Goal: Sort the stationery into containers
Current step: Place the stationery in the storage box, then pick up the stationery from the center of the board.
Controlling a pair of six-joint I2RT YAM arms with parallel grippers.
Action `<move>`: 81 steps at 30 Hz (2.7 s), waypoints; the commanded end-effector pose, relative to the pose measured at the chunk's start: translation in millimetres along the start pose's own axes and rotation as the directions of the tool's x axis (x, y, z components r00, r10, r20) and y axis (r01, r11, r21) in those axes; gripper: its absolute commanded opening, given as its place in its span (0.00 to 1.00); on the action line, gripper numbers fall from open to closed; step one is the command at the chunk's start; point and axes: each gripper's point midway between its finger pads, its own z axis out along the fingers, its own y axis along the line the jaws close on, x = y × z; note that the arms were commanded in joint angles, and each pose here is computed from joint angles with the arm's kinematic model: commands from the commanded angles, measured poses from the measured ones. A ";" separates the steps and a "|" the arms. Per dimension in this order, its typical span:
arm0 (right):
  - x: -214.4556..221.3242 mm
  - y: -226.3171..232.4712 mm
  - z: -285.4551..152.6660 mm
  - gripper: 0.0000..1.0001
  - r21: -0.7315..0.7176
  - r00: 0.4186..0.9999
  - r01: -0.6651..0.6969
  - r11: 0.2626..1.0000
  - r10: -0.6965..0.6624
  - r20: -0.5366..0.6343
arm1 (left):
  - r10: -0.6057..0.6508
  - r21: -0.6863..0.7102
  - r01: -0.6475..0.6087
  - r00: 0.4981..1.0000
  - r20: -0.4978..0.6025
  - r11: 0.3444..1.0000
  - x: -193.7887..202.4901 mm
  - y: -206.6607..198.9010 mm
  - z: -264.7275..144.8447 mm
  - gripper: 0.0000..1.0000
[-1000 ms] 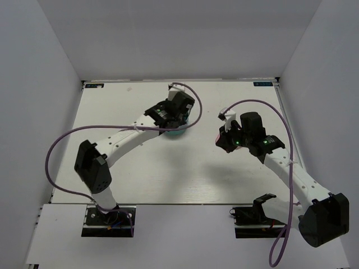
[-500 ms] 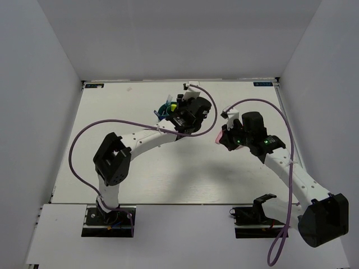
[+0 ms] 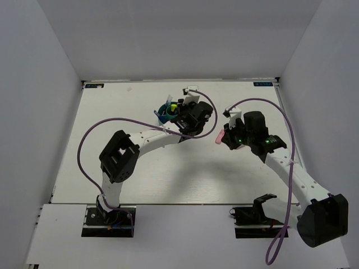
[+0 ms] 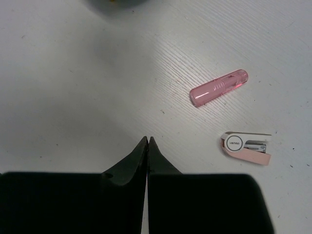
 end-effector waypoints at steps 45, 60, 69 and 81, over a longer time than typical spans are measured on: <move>9.2 -30.0 2.4 0.15 0.100 0.974 -0.212 0.972 0.218 -0.062 | -0.098 0.091 0.095 0.995 0.023 0.991 -26.2 37.2 -71.4 0.20; 9.6 -93.7 94.3 0.55 0.466 0.731 -0.518 0.717 0.655 -0.195 | -0.052 0.145 0.127 0.899 -0.436 0.981 111.0 240.0 -161.1 0.95; 28.8 -114.3 120.4 0.53 0.608 0.709 -0.466 0.643 0.682 -0.178 | -0.143 0.088 0.205 0.878 -0.456 0.975 133.9 291.7 -186.7 0.98; 62.0 -105.3 134.2 0.53 0.637 0.669 -0.451 0.625 0.709 -0.223 | -0.155 0.066 0.209 0.873 -0.462 0.976 133.1 300.9 -191.6 0.98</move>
